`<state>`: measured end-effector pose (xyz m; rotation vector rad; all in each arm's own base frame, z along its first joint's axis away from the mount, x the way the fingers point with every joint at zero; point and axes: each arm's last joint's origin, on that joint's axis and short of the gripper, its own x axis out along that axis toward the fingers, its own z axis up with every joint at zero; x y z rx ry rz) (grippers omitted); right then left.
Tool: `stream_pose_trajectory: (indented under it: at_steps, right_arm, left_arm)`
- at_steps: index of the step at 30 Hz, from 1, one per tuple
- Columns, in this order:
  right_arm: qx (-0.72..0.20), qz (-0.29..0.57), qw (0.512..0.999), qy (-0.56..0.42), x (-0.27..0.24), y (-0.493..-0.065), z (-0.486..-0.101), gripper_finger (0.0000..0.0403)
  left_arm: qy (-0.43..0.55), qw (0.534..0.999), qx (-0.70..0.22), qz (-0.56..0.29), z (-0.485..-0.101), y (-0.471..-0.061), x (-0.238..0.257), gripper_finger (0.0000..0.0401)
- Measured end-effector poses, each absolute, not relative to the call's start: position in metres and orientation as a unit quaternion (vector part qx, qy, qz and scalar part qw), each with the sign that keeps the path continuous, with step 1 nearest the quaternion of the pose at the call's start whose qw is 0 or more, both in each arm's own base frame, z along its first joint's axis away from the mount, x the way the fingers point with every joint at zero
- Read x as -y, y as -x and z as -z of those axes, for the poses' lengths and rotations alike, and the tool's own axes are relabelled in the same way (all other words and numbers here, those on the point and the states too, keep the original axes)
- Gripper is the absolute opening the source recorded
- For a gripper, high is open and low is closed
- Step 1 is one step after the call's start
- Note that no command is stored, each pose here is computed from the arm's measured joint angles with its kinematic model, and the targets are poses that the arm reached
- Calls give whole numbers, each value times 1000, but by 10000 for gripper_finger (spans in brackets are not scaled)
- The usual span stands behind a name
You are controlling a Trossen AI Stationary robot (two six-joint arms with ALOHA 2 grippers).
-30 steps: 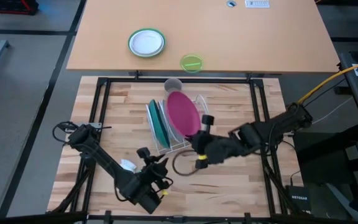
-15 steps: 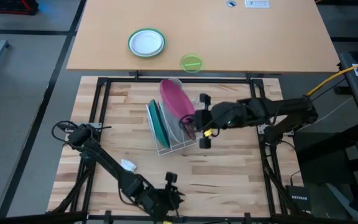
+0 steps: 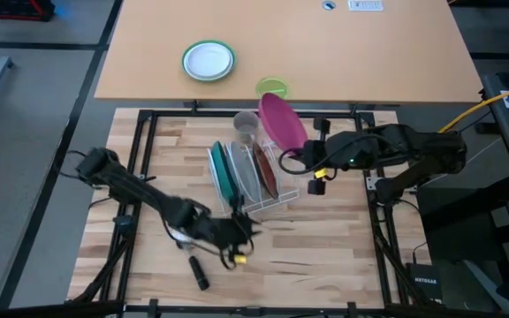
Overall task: Sort dishes
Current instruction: Put the pink plate into the dish rack
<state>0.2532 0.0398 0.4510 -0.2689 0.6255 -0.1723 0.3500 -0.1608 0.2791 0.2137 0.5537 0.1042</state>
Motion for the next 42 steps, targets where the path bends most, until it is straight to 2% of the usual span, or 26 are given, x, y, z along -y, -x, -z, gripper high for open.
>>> stream_pose_trajectory:
  at_steps: [8,13,20,27,33,42]
  right_arm:
    - [-326,111,928,142,-33,-228,-452,11]
    - [-333,120,927,120,-30,-210,-435,11]
    - [-208,76,973,63,-32,-207,-407,11]
    - [-134,47,990,18,-35,-213,-360,11]
    - [-97,28,995,-20,-38,-221,-314,11]
    - [-127,50,989,-57,-36,-218,-276,11]
  left_arm:
    - [-27,976,-203,-76,-275,-270,105,84]
    - [38,985,-151,-79,-259,-214,82,84]
    - [69,993,-52,-79,-243,-161,60,84]
    - [114,990,-12,-81,-225,-134,47,84]
    - [112,990,-12,-83,-213,-128,44,84]
    - [98,991,-14,-90,-210,-126,42,84]
